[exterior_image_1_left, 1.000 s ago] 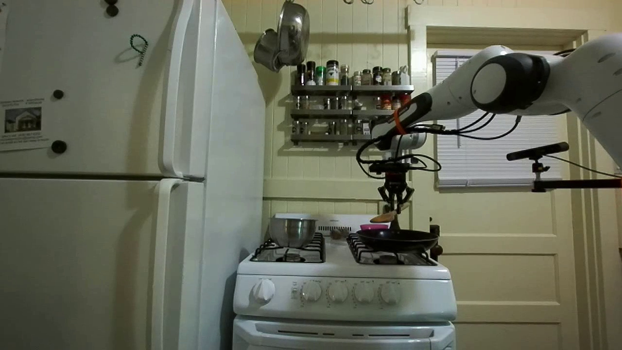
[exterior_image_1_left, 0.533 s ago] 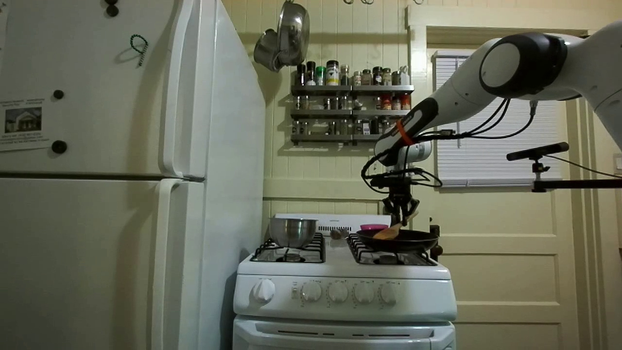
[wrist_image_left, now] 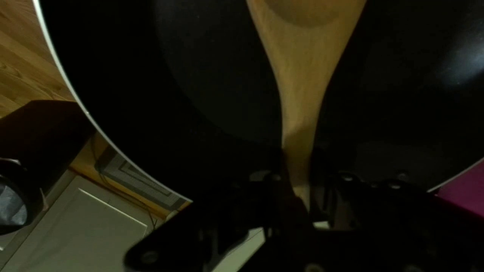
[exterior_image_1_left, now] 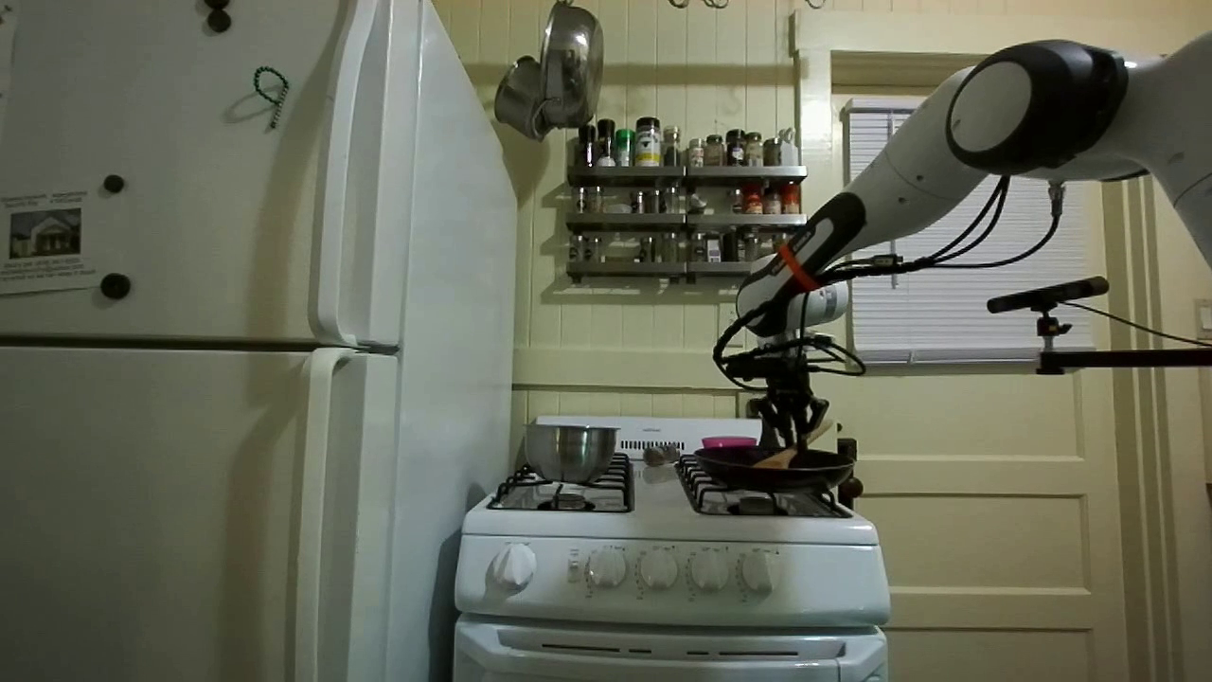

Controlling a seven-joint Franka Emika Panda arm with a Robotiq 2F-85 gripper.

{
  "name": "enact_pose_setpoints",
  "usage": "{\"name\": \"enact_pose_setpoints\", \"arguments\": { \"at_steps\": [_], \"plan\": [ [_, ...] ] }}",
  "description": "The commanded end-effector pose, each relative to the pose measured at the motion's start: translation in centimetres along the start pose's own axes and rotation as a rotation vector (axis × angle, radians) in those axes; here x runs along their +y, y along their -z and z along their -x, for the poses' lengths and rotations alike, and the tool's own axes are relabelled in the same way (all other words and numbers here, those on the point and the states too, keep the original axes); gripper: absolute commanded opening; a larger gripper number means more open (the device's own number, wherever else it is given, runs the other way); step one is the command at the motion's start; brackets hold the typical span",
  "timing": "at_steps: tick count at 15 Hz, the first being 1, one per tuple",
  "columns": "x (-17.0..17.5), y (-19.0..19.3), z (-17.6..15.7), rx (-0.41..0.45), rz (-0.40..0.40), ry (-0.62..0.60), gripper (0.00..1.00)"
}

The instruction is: Use the wooden spoon to stir the black pan.

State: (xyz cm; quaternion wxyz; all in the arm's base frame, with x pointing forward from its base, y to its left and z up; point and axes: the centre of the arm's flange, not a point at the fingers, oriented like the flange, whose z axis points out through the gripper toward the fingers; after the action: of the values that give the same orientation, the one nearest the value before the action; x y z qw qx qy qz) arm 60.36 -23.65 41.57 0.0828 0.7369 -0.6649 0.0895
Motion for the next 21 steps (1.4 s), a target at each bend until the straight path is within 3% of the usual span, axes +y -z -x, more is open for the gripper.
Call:
{"name": "enact_pose_setpoints", "arguments": {
  "at_steps": [1, 11, 12, 13, 14, 21],
  "plan": [
    [1.9, -0.2, 1.2, 0.017, 0.0, -0.029, 0.05],
    [2.6, -1.1, 1.1, 0.006, 0.003, -0.022, 0.05],
    [2.6, -1.1, 1.2, 0.005, 0.003, -0.022, 0.19],
    [2.6, -1.2, 1.2, -0.002, 0.0, -0.022, 0.47],
    [2.6, -1.2, 1.2, -0.004, 0.002, -0.019, 0.47],
    [2.3, 1.2, 1.8, -0.005, 0.01, 0.014, 0.98]
  ]
}}
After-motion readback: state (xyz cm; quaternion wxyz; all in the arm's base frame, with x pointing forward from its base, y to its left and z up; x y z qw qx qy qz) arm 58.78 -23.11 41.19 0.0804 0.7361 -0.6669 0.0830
